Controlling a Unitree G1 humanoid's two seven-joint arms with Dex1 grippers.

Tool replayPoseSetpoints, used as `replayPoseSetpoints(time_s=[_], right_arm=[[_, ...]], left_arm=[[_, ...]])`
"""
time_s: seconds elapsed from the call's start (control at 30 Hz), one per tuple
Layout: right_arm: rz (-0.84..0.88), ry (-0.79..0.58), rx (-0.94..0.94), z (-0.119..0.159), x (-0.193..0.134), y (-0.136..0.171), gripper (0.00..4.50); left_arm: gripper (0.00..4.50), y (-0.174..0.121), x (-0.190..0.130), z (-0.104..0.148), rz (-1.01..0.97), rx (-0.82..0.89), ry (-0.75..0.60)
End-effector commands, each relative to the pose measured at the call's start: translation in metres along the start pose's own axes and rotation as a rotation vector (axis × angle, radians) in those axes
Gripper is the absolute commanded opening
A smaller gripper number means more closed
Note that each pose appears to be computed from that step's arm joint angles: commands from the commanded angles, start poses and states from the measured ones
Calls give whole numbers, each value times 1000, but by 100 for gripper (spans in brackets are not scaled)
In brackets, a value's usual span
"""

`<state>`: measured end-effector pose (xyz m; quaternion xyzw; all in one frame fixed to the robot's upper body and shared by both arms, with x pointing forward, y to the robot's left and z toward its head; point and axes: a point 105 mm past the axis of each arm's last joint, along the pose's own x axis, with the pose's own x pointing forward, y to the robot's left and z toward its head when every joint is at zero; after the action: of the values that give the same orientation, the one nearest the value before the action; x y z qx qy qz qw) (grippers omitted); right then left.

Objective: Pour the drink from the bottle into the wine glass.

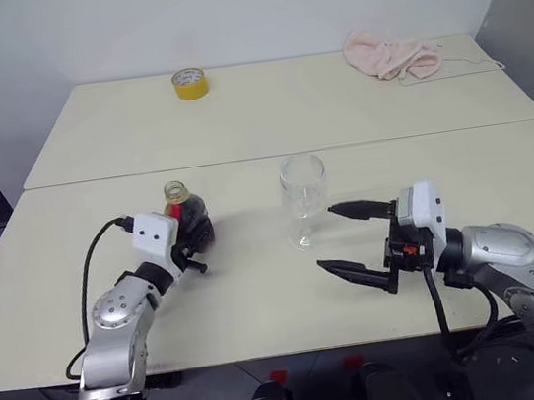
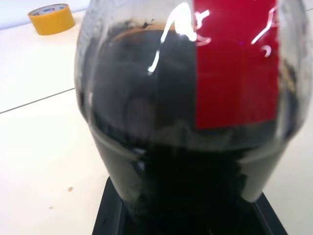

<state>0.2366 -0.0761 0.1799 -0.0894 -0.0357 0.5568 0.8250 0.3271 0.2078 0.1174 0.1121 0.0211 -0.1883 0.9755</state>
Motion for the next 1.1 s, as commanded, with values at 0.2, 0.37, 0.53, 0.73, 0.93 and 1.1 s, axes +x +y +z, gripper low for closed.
replayPoseSetpoints(time_s=[0.2, 0.37, 0.53, 0.73, 0.93, 1.1], right_arm=[[-7, -63, -50, 29, -1, -1, 450], [-41, -68, -67, 34, -1, -4, 450], [-89, -64, -85, 39, -7, -13, 450], [-123, -68, -97, 45, -10, -19, 450], [-167, -53, -86, 46, -9, -24, 450], [-219, -39, -77, 47, -6, -31, 450]], left_arm=[[90, 12, 16, 52, -33, 135, -92], [90, 7, 30, 69, -93, 182, -114], [90, -4, 45, 88, -179, 279, -132], [90, -11, 60, 108, -220, 366, -172], [90, -30, 75, 134, -283, 526, -264], [90, -39, 82, 145, -306, 573, -327]])
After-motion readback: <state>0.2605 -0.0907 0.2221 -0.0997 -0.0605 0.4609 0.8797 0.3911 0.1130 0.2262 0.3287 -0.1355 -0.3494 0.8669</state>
